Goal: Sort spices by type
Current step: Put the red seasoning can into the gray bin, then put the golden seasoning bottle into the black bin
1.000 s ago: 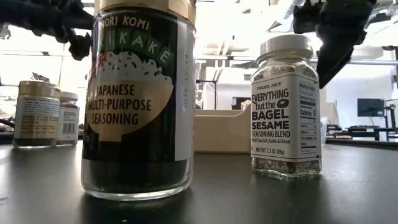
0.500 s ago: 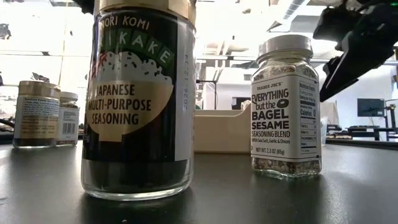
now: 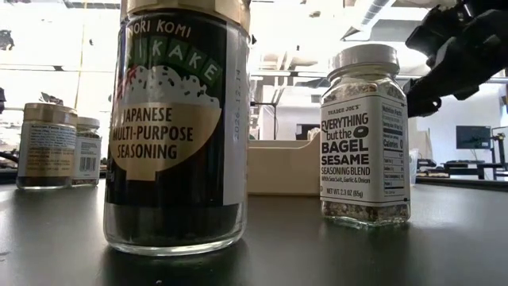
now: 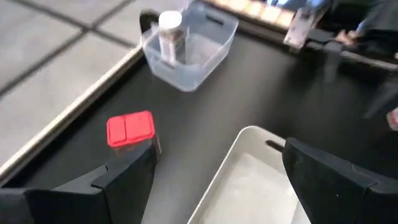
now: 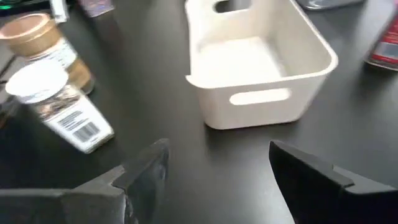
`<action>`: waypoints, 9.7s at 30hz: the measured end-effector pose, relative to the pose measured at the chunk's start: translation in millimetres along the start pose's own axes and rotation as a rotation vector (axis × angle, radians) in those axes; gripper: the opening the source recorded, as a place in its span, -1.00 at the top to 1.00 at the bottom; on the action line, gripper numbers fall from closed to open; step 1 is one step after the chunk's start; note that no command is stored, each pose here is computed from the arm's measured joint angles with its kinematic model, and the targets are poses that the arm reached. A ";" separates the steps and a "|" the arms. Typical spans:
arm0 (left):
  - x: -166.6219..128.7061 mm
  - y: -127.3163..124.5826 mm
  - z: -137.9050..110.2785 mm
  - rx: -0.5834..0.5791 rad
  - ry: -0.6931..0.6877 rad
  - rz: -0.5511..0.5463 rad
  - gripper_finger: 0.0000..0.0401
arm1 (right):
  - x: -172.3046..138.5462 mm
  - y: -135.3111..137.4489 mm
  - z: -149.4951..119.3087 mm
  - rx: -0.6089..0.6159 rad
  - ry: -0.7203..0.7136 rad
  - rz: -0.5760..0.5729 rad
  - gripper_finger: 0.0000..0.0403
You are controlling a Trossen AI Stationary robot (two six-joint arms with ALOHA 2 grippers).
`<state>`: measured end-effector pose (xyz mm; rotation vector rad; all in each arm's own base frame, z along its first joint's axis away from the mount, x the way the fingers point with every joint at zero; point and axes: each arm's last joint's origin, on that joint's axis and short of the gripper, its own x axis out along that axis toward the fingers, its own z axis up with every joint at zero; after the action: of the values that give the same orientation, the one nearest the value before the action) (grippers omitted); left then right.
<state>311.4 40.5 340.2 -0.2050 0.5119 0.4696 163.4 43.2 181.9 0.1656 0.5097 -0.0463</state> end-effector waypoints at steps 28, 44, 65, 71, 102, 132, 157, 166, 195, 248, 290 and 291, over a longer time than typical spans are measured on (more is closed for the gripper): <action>122.6 115.8 37.3 0.812 0.308 -0.305 -0.67 | 4.5 -22.0 11.6 0.292 -0.091 -0.102 -0.50; 175.7 122.5 -2.1 0.987 0.450 -0.344 -0.67 | 5.4 -34.7 15.6 0.370 -0.127 -0.163 -0.50; 203.0 126.9 -17.1 1.025 0.432 -0.353 -0.67 | 5.3 -34.6 15.8 0.370 -0.126 -0.162 -0.50; 206.2 125.9 -18.1 1.011 0.423 -0.350 -0.67 | 5.3 -34.6 15.7 0.373 -0.126 -0.162 -0.50; 194.5 101.5 -2.2 0.989 0.543 -0.224 -0.07 | 5.1 -30.5 14.9 0.328 -0.116 -0.143 -0.50; 88.3 -65.0 44.8 0.527 0.560 -0.148 -0.07 | 4.3 -19.4 10.7 0.241 -0.078 -0.082 -0.50; 157.6 -57.8 -45.9 0.607 0.634 -0.171 -0.07 | 3.7 -14.6 8.8 0.261 -0.066 -0.058 -0.50; 161.3 -59.2 -47.8 0.600 0.602 -0.180 -0.21 | 4.0 -16.9 9.5 0.268 -0.070 -0.070 -0.50; 165.9 -63.3 -40.0 0.642 0.495 -0.203 -0.21 | 4.4 -20.5 10.4 0.279 -0.075 -0.088 -0.50; 104.1 -75.7 10.3 0.240 0.646 -0.041 -0.52 | 4.2 -15.6 5.1 0.175 -0.002 -0.013 -0.50; -120.2 26.9 -101.3 -0.306 0.369 0.099 -0.52 | 5.8 -34.1 7.4 0.467 -0.022 -0.113 -0.50; -121.2 27.2 -101.2 -0.309 0.371 0.092 -0.52 | 5.9 -35.1 7.6 0.471 -0.024 -0.118 -0.50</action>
<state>162.4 -12.3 314.0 -0.5739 0.8128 0.6037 169.2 7.3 180.4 0.5944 0.4774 -0.2844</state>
